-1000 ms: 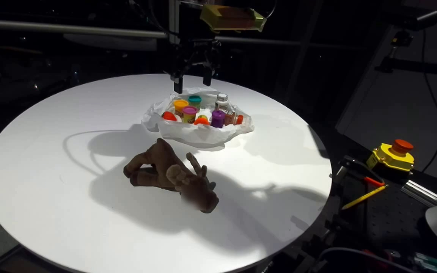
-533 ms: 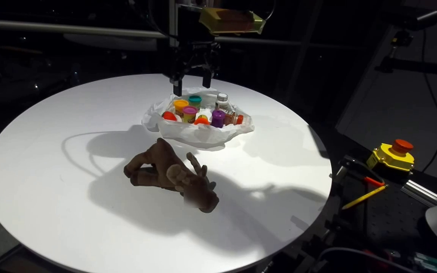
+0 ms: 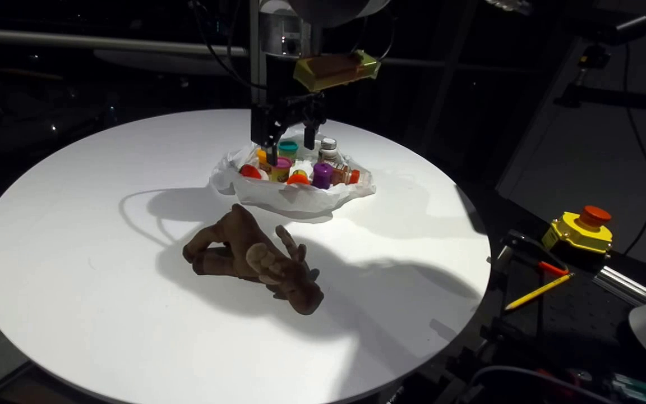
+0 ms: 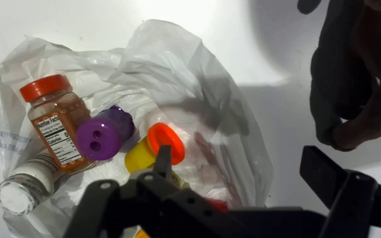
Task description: Remove the objects in the plastic and put them on the table
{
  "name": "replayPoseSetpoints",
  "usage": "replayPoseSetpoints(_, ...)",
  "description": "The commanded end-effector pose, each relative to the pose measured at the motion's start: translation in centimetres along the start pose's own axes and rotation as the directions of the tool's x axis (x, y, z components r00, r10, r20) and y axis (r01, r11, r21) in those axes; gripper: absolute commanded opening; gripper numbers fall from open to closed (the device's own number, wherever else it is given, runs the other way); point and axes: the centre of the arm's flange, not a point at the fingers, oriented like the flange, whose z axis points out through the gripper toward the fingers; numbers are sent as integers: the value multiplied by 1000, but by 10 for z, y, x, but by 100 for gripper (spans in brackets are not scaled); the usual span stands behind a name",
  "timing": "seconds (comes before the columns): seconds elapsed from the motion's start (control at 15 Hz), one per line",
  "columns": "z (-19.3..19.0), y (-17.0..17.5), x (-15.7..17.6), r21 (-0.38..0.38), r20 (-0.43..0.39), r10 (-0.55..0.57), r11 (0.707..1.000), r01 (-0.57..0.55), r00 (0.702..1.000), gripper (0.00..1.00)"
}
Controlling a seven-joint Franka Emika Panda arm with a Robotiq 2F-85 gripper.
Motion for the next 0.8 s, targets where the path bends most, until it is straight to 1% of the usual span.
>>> replayPoseSetpoints(0.0, 23, 5, 43, -7, -9, -2, 1000, 2, 1000, 100)
replayPoseSetpoints(0.33, 47, 19, 73, -26, -17, 49, 998, -50, 999, 100)
replayPoseSetpoints(0.73, 72, 36, 92, -38, -12, 85, 996, -85, 996, 100)
